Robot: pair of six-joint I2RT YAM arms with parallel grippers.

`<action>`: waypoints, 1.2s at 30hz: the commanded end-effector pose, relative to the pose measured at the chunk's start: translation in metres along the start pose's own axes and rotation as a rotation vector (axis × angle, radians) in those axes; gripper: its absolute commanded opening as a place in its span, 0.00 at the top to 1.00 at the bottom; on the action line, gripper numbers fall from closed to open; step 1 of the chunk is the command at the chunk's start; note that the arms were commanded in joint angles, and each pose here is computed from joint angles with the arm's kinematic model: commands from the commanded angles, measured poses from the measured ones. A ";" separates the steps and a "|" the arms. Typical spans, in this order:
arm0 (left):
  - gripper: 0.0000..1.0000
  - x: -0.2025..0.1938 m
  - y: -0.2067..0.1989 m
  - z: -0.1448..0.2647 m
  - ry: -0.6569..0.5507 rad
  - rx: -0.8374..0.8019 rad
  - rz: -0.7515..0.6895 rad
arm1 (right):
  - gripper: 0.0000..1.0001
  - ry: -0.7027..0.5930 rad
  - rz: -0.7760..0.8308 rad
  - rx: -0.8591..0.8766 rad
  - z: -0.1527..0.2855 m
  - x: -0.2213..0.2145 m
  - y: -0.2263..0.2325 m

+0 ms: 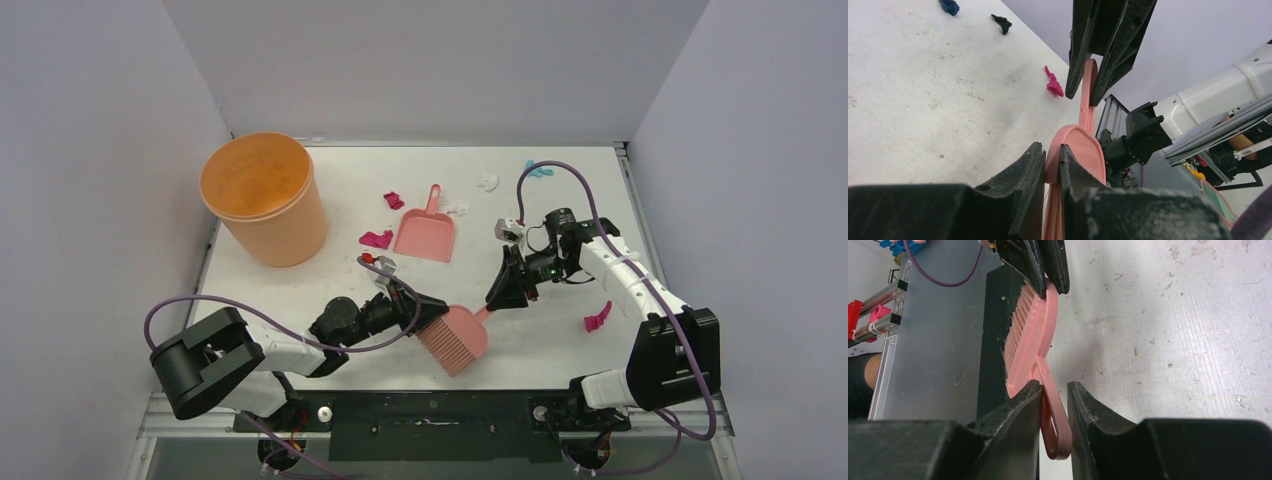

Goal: Sweep away the paper scraps from the table

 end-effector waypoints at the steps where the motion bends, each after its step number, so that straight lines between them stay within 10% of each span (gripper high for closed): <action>1: 1.00 0.035 -0.002 -0.009 -0.144 0.024 -0.045 | 0.76 -0.043 0.035 0.048 -0.003 0.007 0.013; 16: 1.00 0.038 0.000 0.001 -0.179 0.075 -0.105 | 0.95 -0.035 0.019 0.027 -0.004 0.005 0.006; 21: 0.67 0.041 0.012 -0.005 -0.070 0.222 -0.148 | 0.95 -0.022 0.038 -0.068 0.006 0.014 -0.004; 31: 0.36 0.112 0.046 -0.002 0.086 0.722 -0.386 | 0.95 -0.102 -0.099 -0.306 0.054 0.025 -0.039; 36: 0.23 0.137 0.099 -0.008 0.097 0.924 -0.239 | 0.95 -0.223 -0.111 -0.486 0.097 0.029 -0.042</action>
Point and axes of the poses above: each gripper's point midway between its finger pads, its own z axis back along the fingers, its own y axis along the line the jaws close on, x = y × z, the point moved 4 cm from there along z, back along the fingers, and after that the axes turned 6 degrees about -z, right-handed, at the moved point
